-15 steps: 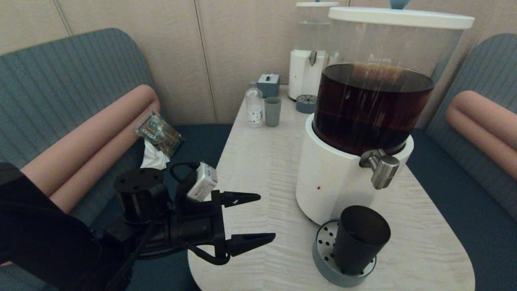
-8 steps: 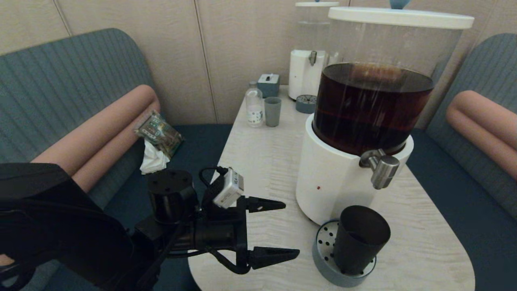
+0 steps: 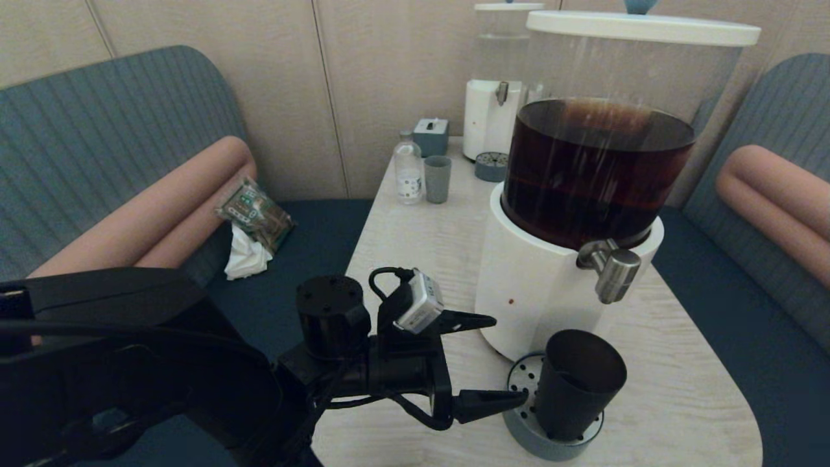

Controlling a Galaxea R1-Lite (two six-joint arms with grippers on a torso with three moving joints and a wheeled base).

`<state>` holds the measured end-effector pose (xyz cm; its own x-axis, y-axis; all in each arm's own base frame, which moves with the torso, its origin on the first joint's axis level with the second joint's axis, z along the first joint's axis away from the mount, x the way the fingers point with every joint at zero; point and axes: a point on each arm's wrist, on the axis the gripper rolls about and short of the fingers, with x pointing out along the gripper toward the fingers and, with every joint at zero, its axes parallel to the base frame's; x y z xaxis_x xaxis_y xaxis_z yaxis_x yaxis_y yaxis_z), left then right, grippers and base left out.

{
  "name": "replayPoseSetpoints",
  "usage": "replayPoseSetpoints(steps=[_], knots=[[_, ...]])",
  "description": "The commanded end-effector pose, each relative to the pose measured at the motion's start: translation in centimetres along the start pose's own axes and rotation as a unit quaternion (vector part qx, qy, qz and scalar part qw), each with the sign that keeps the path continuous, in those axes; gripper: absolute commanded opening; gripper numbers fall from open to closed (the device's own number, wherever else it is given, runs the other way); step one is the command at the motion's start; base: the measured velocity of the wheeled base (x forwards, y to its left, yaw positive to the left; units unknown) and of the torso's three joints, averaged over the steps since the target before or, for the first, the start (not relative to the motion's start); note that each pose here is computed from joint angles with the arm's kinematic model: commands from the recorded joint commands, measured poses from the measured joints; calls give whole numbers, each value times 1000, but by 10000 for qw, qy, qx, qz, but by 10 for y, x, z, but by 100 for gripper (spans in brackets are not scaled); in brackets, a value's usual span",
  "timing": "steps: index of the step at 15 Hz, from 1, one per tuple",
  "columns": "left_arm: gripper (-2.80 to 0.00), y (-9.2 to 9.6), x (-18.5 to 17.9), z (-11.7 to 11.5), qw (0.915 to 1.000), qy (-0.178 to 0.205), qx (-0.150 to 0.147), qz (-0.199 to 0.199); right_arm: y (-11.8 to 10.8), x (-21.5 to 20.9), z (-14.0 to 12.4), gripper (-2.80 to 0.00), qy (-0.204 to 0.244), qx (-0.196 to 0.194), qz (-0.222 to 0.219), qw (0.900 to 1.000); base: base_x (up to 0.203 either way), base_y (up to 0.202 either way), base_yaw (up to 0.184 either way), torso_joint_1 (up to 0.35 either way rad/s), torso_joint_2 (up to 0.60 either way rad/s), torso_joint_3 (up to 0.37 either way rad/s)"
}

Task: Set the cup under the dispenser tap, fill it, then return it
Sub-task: Place the cup next to the water dispenser

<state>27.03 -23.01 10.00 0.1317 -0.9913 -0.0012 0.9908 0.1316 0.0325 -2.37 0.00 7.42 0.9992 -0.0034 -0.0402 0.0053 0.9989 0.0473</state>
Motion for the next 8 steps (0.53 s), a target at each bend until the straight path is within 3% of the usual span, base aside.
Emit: replayPoseSetpoints(steps=[1, 8], knots=[[0, -3, 6, -2, 10000, -14, 11, -76, 0, 0, 0, -280, 6, 0, 1, 10000, 0, 0, 0, 0, 0, 0], [0, -11, 11, -5, 9994, 11, 9, -336, 0, 0, 0, -280, -1, 1, 2, 10000, 0, 0, 0, 0, 0, 0]])
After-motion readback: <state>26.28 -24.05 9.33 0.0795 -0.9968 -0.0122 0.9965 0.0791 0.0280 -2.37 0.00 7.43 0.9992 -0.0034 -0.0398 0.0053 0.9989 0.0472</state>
